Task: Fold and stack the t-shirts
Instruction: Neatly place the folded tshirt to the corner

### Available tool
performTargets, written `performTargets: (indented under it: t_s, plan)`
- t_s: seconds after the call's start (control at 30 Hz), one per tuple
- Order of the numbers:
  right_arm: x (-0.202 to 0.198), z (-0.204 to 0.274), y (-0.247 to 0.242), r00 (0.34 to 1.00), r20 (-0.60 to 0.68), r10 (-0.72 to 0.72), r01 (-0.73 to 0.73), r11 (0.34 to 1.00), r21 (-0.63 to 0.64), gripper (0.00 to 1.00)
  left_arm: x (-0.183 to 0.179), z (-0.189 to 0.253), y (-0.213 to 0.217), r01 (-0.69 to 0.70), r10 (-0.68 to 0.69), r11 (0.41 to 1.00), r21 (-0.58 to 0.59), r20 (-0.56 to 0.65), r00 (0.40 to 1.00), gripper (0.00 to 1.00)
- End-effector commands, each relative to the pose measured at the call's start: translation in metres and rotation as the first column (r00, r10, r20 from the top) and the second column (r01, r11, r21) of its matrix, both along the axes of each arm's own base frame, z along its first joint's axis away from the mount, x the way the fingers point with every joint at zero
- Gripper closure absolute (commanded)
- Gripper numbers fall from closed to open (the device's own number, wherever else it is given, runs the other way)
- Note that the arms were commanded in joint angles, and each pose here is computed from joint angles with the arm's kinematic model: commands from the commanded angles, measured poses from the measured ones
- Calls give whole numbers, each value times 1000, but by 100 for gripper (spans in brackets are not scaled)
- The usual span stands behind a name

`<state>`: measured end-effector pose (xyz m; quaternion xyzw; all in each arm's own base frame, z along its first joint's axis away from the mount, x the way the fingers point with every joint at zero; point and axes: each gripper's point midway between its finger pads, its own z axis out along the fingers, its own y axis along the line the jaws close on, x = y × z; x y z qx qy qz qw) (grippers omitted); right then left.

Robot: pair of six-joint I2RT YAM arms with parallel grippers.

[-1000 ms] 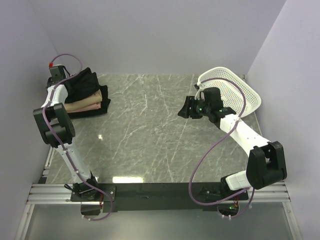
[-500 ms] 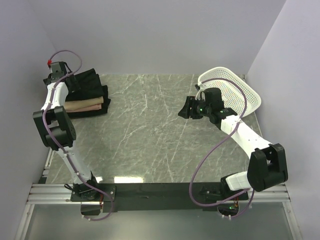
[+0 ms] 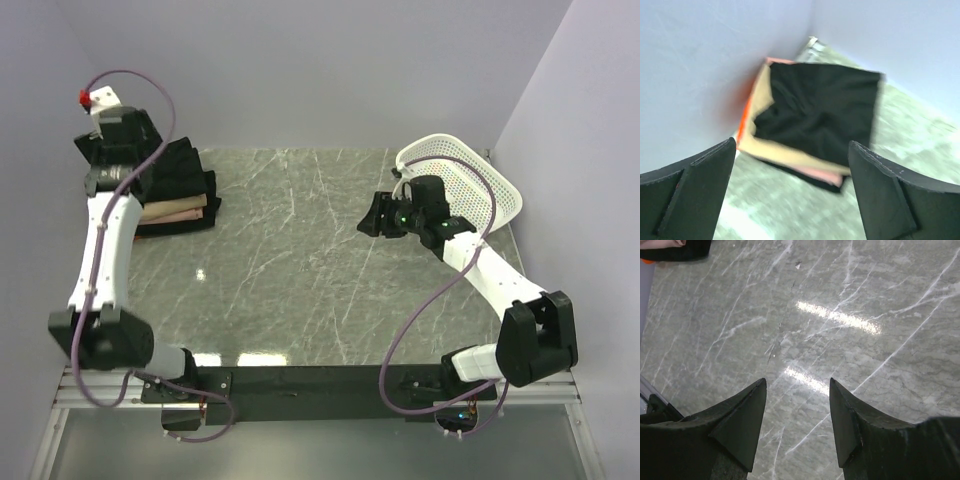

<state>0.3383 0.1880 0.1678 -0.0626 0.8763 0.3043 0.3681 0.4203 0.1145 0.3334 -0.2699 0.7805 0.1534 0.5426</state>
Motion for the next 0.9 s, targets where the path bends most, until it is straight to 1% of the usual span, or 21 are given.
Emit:
performTargets:
  t_s: [0.0,0.03,0.07,0.1,0.17,0.2,0.27,0.3,0.33,0.37,0.4,0.43,0.5,0.57,0.67,0.73,0.87]
  plan:
    - [2,20,-6,997,74,-24,23,1000,6,39,-26,6,-33,1,0,999,-34,53,999,1]
    - [3,21,-9,996,78,-36,36,999,1,39,-38,6,-46,10,-5,998,-56,84,996,1]
    - [3,22,-10,996,83,-41,41,999,0,39,-40,6,-64,55,-48,996,-68,103,994,1]
    - [4,22,-10,995,84,-48,48,999,-1,39,-51,-1,-73,80,-70,993,-82,110,991,1]
    - [5,22,-13,994,85,-62,63,998,-8,39,-58,-6,-102,150,-130,980,-129,153,980,1]
    - [5,22,-14,994,85,-68,69,998,-9,39,-69,-21,-110,170,-148,975,-144,151,977,1]
    - [7,22,-16,993,89,-80,81,997,-15,39,-74,-28,-147,267,-225,943,-199,212,951,1]
    - [8,21,-19,992,85,-91,93,995,-20,39,-81,-50,-158,296,-256,932,-211,196,947,1]
    - [9,22,-20,991,85,-98,101,995,-24,39,-85,-57,-184,361,-316,905,-227,211,925,1]
    - [10,22,-23,989,92,-114,118,992,-34,39,-87,-65,-195,393,-349,891,-228,211,913,1]
    - [11,24,-27,987,100,-129,133,990,-37,39,-88,-84,-205,406,-367,885,-229,194,910,1]
    - [12,23,-30,984,105,-141,146,988,-42,39,-91,-92,-220,433,-398,872,-229,183,899,1]
    - [15,22,-38,980,108,-168,175,983,-52,39,-93,-108,-236,457,-427,857,-240,166,889,1]
    - [16,18,-47,977,95,-191,197,978,-61,39,-98,-111,-259,517,-488,818,-251,173,856,1]
    - [16,14,-57,972,86,-220,226,972,-62,40,-103,-110,-276,570,-537,779,-261,191,822,1]
    - [15,12,-63,968,85,-236,242,968,-66,40,-106,-107,-281,591,-555,768,-248,205,807,1]
    - [14,9,-76,958,80,-275,282,955,-90,40,-108,-106,-275,588,-555,780,-217,196,809,1]
